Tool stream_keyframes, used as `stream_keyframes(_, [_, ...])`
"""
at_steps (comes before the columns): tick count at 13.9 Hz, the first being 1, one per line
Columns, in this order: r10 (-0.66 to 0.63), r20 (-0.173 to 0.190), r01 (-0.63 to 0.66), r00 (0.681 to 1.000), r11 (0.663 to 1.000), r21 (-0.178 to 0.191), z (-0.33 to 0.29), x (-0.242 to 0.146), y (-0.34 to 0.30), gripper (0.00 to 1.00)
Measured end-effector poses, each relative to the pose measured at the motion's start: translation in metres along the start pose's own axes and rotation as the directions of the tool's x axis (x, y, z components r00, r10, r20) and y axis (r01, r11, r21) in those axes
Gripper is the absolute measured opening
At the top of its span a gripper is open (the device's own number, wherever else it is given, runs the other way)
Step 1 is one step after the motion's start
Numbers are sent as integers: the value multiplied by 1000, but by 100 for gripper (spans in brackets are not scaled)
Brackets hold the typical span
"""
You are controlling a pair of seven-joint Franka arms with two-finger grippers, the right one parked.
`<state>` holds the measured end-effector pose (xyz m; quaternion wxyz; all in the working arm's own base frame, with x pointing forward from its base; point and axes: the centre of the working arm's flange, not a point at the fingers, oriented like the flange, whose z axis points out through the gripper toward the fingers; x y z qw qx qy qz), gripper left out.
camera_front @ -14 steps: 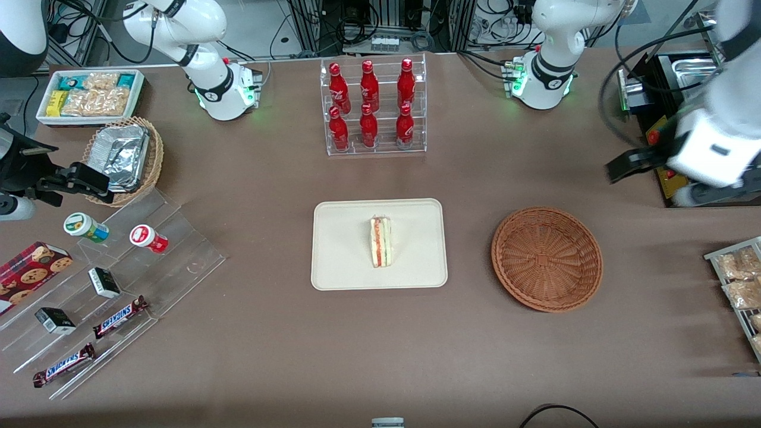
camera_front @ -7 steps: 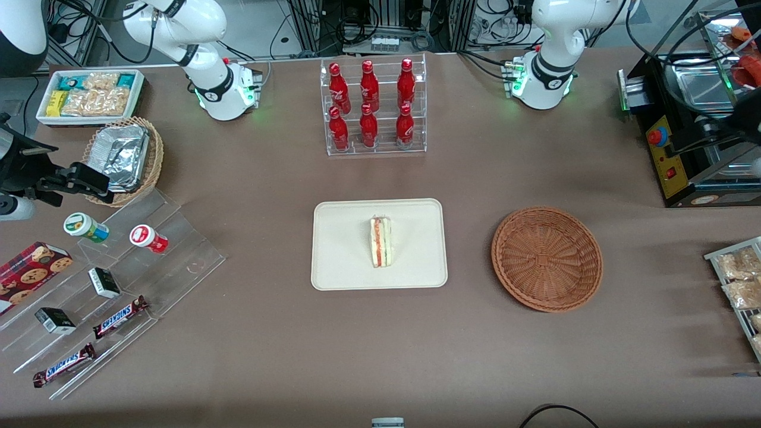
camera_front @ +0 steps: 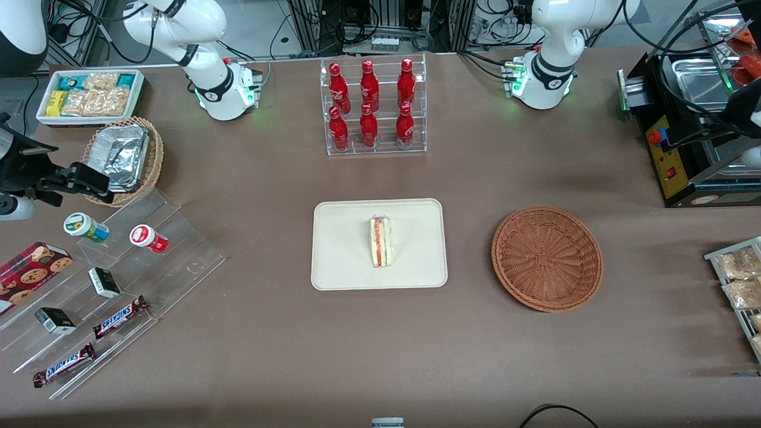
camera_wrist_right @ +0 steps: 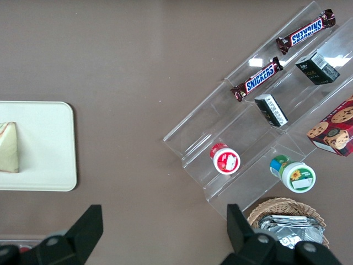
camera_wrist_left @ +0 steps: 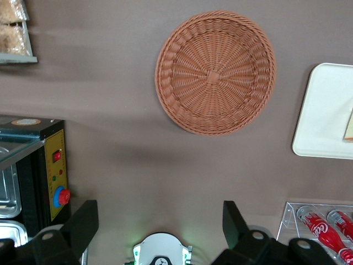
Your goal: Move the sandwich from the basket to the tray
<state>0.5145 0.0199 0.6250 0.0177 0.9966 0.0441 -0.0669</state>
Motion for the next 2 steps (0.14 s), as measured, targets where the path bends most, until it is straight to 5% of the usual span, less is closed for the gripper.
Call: stream_keyframes(2, [27, -1, -27, 1000, 1000, 6, 1, 0, 16, 100])
